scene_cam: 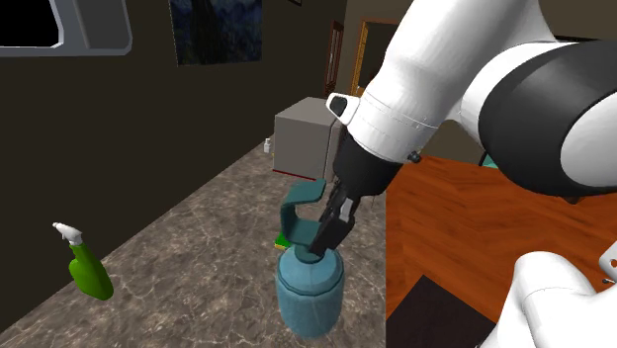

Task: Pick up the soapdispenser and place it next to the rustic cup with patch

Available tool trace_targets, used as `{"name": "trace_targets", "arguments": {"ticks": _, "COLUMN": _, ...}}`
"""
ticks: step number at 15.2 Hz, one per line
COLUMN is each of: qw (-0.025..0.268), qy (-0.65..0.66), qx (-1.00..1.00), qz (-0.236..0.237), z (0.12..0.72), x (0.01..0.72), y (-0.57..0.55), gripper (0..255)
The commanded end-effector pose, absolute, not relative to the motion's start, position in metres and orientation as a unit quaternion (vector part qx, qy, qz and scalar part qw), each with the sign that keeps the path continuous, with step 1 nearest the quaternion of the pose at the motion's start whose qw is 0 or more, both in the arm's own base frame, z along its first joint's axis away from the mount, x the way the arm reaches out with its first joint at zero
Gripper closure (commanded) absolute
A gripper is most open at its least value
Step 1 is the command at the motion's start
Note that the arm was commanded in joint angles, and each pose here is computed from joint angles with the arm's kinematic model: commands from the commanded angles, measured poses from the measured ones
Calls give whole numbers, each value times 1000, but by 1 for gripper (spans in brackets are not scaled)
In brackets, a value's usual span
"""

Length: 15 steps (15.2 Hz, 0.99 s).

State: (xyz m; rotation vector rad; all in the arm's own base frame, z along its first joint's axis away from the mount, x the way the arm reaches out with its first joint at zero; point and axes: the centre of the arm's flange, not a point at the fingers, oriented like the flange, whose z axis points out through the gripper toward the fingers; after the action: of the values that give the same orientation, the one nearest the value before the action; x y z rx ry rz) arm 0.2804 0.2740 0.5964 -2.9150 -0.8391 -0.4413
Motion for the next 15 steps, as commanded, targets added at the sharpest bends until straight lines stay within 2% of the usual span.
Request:
{"name": "trace_targets", "arguments": {"ticks": 1, "qw": 38, "qy": -274, "qx": -950, "qz": -144, "z": 607, "x": 281, "y": 275, "gripper": 255}}
{"name": "trace_targets", "arguments": {"ticks": 15, "qw": 38, "qy": -274, "qx": -950, "qz": -144, "z": 681, "x": 281, "y": 275, "gripper": 255}}
